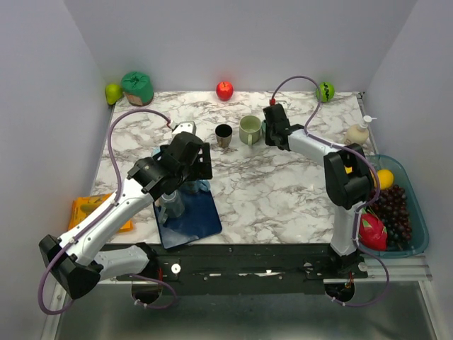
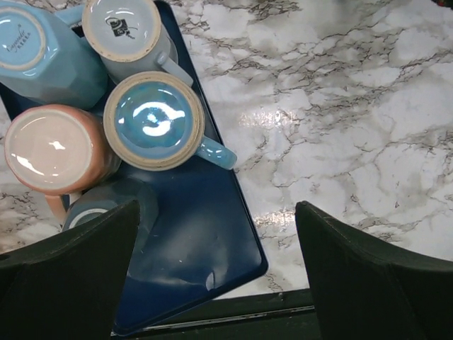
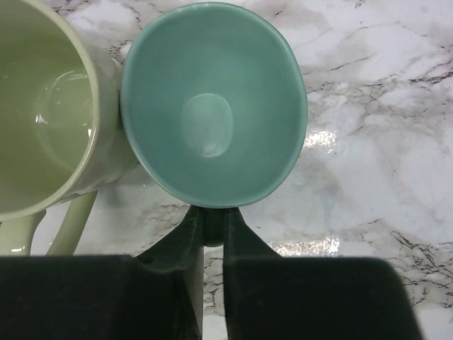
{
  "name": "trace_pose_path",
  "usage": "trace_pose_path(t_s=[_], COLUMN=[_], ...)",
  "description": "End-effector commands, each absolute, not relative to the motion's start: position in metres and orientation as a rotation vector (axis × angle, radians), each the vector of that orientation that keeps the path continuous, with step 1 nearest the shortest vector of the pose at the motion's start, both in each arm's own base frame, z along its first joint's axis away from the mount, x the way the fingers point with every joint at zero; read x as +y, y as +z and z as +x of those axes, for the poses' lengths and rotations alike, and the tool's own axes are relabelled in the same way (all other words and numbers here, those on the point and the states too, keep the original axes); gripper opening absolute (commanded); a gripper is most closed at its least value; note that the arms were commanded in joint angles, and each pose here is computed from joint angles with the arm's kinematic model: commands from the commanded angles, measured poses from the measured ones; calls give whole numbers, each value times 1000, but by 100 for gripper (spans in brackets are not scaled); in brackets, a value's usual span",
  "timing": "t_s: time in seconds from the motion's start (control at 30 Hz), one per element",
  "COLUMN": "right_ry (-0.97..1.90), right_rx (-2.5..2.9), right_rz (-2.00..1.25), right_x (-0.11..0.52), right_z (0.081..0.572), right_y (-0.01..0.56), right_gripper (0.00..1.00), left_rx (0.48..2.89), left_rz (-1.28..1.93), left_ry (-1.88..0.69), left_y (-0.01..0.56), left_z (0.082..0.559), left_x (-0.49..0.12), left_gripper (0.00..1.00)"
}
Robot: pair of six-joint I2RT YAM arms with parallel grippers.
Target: Turn the mug right side up
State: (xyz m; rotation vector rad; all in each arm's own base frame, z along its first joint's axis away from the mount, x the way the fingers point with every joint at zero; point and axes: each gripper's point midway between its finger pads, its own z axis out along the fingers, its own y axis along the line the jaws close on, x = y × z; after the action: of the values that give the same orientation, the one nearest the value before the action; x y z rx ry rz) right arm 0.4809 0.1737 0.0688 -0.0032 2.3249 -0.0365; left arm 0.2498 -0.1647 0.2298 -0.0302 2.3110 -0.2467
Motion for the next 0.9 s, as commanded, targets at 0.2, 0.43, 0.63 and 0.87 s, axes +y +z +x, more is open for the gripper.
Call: trace_pose_path(t_s=[0.2,0.43,0.63,0.87], right_ry=[-79,-13,37,114], right_rx=[2386,2361,2363,2357], right_rz=[17,43,122,156], right_x=[163,161,150,140], right_z=[466,448,413,370], right_y=[58,97,145,180], right_gripper=[51,68,81,84], left_rx=[2387,2433,2489,2510], left_rz=[-23,-20,-81,-312], left_ry=[-299,-364,-310,-183], left_y=[201,184,155,134], left_z=[253,258,264,269], left_x=[-183,-204,-207,-195], left_gripper=[99,99,99,99])
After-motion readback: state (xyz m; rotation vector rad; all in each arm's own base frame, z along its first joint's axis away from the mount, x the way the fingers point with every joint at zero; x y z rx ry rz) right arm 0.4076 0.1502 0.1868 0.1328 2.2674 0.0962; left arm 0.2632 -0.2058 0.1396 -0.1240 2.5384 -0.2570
